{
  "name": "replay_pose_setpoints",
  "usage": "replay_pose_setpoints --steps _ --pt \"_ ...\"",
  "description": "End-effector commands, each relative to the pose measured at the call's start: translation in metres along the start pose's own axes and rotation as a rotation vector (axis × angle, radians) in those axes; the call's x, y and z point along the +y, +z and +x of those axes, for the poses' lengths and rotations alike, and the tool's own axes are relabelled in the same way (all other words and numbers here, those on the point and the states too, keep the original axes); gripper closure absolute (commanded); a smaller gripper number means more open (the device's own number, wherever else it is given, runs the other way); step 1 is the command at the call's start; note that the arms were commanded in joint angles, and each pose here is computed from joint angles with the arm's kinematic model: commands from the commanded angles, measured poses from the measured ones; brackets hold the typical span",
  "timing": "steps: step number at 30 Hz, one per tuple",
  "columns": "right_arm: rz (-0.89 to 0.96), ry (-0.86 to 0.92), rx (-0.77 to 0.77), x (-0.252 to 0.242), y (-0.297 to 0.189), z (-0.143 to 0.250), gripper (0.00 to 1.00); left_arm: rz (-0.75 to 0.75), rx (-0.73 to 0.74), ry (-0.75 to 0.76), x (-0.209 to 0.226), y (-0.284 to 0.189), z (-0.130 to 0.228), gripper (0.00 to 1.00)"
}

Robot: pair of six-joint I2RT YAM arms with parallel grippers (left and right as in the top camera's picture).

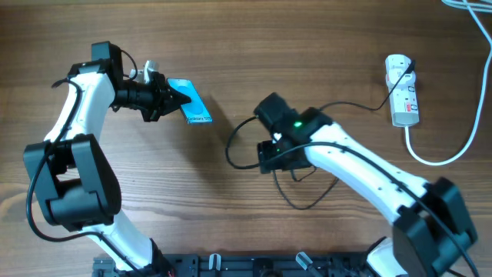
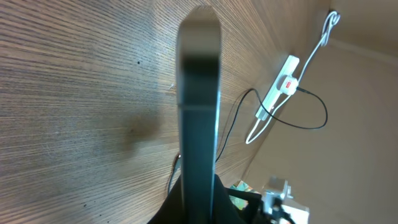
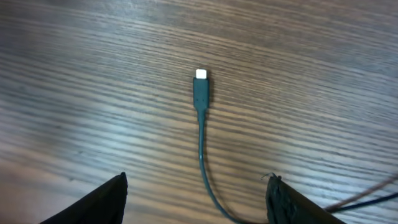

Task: Plug charger to phone and switch on socket
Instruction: 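Move the right gripper down toward the black cable's USB-C end, then close the right gripper on the USB-C plug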

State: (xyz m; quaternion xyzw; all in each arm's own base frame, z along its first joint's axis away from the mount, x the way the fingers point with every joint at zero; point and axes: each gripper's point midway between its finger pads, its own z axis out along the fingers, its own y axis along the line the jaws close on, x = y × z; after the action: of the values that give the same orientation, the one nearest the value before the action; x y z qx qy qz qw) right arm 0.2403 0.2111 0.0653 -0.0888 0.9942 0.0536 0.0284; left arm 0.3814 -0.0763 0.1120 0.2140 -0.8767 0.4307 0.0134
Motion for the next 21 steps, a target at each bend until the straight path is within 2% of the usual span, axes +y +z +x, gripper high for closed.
replay_pose_setpoints --steps 1,3,6,13,21 --pt "0.092 0.028 0.043 -0.014 0.030 0.001 0.30 0.024 -0.018 0.042 -0.010 -0.009 0.001 0.96" --pt "0.095 0.032 0.068 -0.013 0.040 0.002 0.36 0.024 -0.018 0.042 -0.010 -0.009 0.001 0.96" --pt "0.123 0.027 0.087 -0.015 0.051 0.005 0.38 0.024 -0.017 0.042 -0.010 -0.009 0.001 0.96" --pt "0.177 -0.014 0.040 -0.014 0.054 0.000 0.45 0.024 -0.018 0.042 -0.010 -0.009 0.001 0.96" --pt "0.168 -0.022 0.026 -0.015 0.064 0.002 0.49 0.024 -0.017 0.042 -0.010 -0.009 0.001 0.96"
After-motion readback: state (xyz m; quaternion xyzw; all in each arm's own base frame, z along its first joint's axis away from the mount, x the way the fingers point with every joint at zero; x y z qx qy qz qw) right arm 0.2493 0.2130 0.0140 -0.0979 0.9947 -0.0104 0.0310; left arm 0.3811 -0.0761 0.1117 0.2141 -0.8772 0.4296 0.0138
